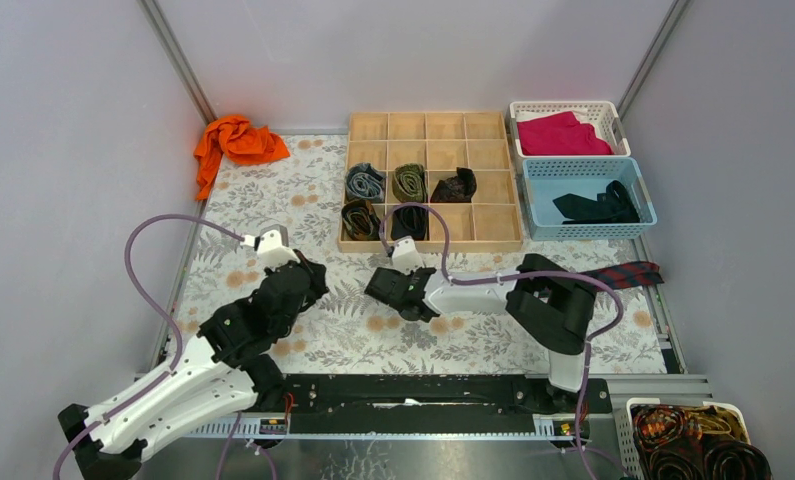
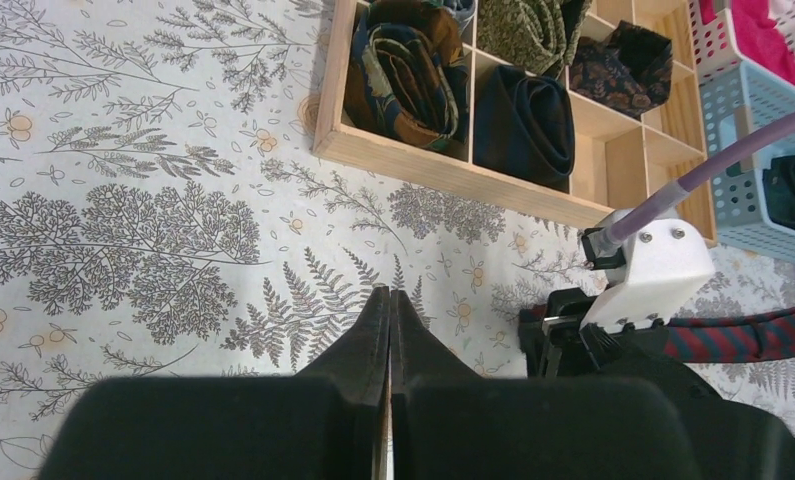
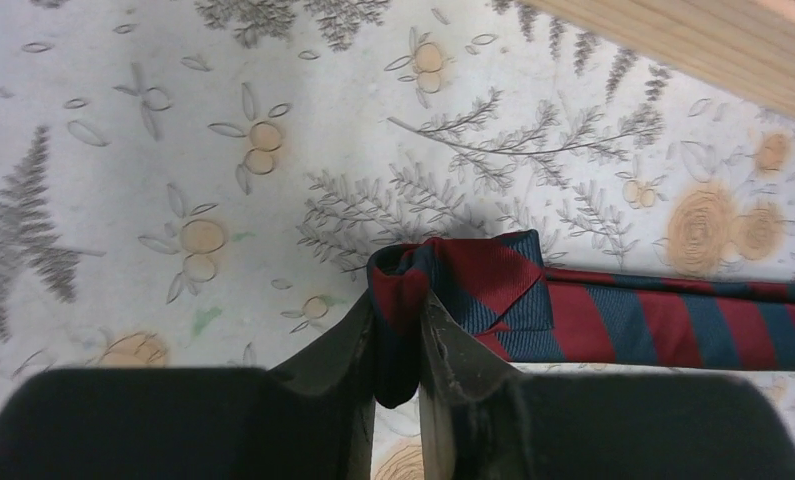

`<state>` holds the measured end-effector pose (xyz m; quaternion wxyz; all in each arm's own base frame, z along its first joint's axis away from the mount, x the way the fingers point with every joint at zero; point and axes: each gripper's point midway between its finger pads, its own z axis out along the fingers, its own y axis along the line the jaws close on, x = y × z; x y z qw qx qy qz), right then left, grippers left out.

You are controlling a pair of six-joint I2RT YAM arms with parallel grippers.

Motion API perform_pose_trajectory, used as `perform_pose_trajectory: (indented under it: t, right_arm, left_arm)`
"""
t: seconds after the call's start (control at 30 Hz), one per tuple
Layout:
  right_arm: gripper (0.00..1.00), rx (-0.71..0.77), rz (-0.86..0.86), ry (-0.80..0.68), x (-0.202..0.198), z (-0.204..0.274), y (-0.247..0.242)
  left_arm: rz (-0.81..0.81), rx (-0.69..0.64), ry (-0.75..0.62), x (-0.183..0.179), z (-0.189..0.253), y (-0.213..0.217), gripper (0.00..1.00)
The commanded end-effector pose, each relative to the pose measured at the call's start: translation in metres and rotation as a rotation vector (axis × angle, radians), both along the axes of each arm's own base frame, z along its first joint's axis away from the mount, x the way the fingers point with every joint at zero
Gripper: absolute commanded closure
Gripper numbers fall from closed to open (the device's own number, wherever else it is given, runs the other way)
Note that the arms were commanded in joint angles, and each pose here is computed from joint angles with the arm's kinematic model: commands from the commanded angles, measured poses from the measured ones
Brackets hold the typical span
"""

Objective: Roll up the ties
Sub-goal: Roll the tie at the center of the board.

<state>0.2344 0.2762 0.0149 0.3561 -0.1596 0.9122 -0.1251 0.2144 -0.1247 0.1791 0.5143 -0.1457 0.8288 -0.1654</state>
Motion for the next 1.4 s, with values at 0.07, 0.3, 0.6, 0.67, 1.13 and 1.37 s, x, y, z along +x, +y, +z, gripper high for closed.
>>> perform_pose_trajectory:
  t: [0.07,0.3,0.6,0.67,1.13,1.37]
  right_arm:
    - [0.82,0.330,0.172,0.233,-0.042,0.008,0.063]
    - [0.84,0.680,0.286,0.383,-0.078,0.046,0.119]
    - [0.85,0.937,0.285,0.435,-0.100,0.086,0.127]
    - [0.85,0.972,0.262,0.450,-0.104,0.088,0.122]
    - [0.86,1.131,0.081,0.516,-0.125,0.063,0.074]
    - [0.86,1.198,0.051,0.501,-0.121,0.070,0.056]
  left_arm:
    - [0.016,0.018,-0.015,-0.002,0.007,0.009,1.00]
    - [0.007,0.019,0.002,-0.004,0.004,0.007,1.00]
    - [-0.052,0.002,0.011,-0.003,-0.006,-0.008,1.00]
    - [-0.076,0.000,0.019,-0.002,-0.009,-0.015,1.00]
    - [-0.178,-0.016,0.070,0.007,-0.026,-0.055,1.00]
    - [-0.214,-0.001,0.092,0.012,-0.035,-0.074,1.00]
